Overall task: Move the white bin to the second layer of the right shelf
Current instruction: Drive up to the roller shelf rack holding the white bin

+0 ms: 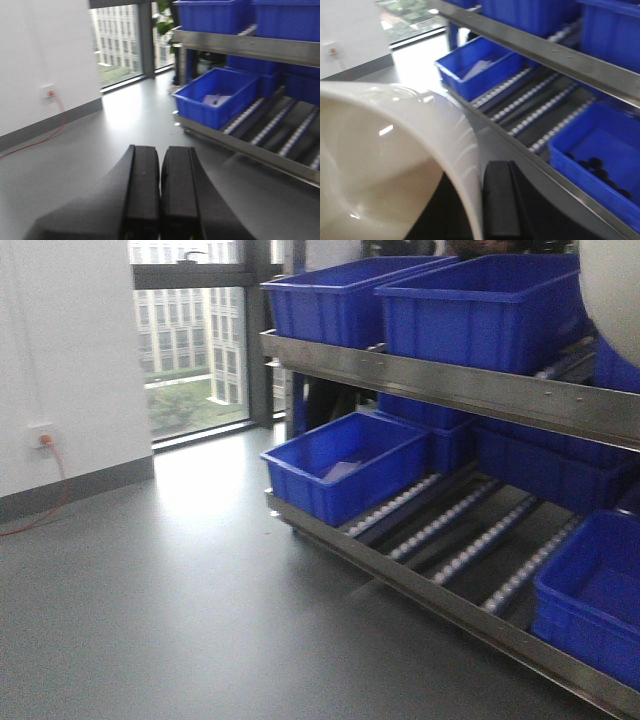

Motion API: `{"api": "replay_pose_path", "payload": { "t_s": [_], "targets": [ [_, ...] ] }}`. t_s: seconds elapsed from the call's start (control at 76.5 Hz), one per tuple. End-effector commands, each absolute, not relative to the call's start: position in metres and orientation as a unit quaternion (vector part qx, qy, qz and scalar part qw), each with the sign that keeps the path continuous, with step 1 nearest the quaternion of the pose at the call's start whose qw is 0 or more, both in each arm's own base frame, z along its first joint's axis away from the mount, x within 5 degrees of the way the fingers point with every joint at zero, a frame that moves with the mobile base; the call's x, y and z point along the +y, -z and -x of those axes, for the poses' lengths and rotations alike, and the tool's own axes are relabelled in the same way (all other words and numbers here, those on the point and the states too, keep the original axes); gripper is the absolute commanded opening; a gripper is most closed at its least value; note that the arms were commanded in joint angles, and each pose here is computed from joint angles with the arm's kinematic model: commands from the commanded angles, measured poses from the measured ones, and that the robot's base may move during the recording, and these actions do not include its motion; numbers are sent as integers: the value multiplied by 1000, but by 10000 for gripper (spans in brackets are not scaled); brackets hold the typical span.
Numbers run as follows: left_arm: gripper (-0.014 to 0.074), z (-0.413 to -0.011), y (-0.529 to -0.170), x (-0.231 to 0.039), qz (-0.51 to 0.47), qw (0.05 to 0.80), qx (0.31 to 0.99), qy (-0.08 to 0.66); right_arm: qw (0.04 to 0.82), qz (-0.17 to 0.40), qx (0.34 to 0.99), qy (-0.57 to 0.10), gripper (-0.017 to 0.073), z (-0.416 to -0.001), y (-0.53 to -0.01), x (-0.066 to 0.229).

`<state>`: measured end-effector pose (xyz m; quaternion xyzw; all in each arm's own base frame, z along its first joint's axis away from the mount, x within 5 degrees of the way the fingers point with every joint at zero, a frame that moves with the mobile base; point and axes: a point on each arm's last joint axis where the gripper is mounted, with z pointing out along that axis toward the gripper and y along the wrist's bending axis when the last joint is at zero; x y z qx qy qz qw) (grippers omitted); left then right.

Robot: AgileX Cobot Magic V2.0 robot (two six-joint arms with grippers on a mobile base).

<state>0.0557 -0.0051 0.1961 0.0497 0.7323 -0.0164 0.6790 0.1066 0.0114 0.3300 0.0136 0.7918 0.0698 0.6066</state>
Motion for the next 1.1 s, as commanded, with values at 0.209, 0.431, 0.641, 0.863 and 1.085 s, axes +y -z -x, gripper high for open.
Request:
{"api": "replay_pose_path", "payload": {
  "t_s": [0.209, 0.431, 0.641, 0.863, 1.085],
  "targets": [
    [85, -56, -192, -6, -48, 702, 710, 21, 656, -8, 751, -75, 55, -108, -349, 12],
    [85, -56, -192, -6, -48, 702, 710, 21, 656, -8, 751, -75, 55, -108, -349, 12],
    [85, -56, -192, -6, -48, 702, 710, 21, 656, -8, 751, -75, 55, -108, -349, 12],
    [85, -56, -192, -6, -48, 702, 710, 21, 656, -8, 751, -75, 55, -108, -349, 12],
    [85, -56, -192, -6, -48, 702, 710, 21, 656, -8, 751, -75, 55, -108, -349, 12]
  ]
}}
